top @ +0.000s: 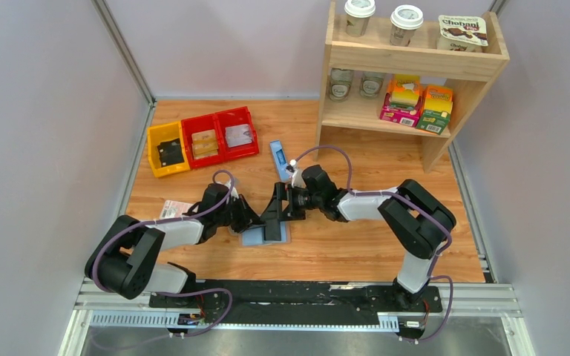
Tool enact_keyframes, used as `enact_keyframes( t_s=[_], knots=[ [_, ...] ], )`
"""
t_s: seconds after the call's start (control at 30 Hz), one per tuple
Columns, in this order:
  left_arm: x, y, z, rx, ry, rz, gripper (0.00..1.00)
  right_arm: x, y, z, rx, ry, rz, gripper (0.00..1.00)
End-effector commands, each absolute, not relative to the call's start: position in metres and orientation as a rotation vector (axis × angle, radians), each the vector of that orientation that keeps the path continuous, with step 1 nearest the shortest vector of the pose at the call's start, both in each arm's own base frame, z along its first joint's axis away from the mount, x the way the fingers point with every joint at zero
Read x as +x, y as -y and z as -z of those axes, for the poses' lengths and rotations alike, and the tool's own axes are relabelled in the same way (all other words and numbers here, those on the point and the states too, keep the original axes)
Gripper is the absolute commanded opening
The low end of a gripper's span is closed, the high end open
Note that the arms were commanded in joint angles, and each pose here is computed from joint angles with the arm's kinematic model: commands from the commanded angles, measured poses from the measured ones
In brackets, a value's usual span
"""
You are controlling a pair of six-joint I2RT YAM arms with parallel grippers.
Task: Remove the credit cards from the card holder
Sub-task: Remove the credit card from the card holder.
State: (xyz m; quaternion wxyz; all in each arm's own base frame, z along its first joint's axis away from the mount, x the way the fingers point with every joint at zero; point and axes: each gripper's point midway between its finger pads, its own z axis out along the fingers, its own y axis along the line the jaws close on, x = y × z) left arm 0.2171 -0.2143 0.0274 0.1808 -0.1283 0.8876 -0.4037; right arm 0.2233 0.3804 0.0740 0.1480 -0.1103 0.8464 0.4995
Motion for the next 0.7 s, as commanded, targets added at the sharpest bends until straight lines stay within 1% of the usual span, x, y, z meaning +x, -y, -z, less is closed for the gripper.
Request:
enact_keyframes(
  t_s=[0.0,0.17,0.37,0.43,0.67],
  knots=[
    [0.217,0.211,-0.024,-0.346,-2.505,1.122,0.09,0.222,-0.374,-0.054,-0.293,-2.476,-1.396,1.0],
    [0.217,0.207,-0.025,-0.365,-2.497,1.114,0.13,0.222,-0.361,-0.038,-0.255,-2.52,-1.34,1.0],
    [0.216,0.204,-0.025,-0.388,-2.489,1.114,0.25,0.221,-0.357,-0.031,-0.261,-2.54,-1.315,1.0],
    [0.216,0.204,-0.025,-0.388,-2.487,1.121,0.27,0.221,-0.358,-0.031,-0.266,-2.536,-1.321,1.0],
    [0.216,0.211,-0.028,-0.369,-2.47,1.183,0.28,0.22,-0.359,-0.029,-0.275,-2.536,-1.334,1.0]
  ],
)
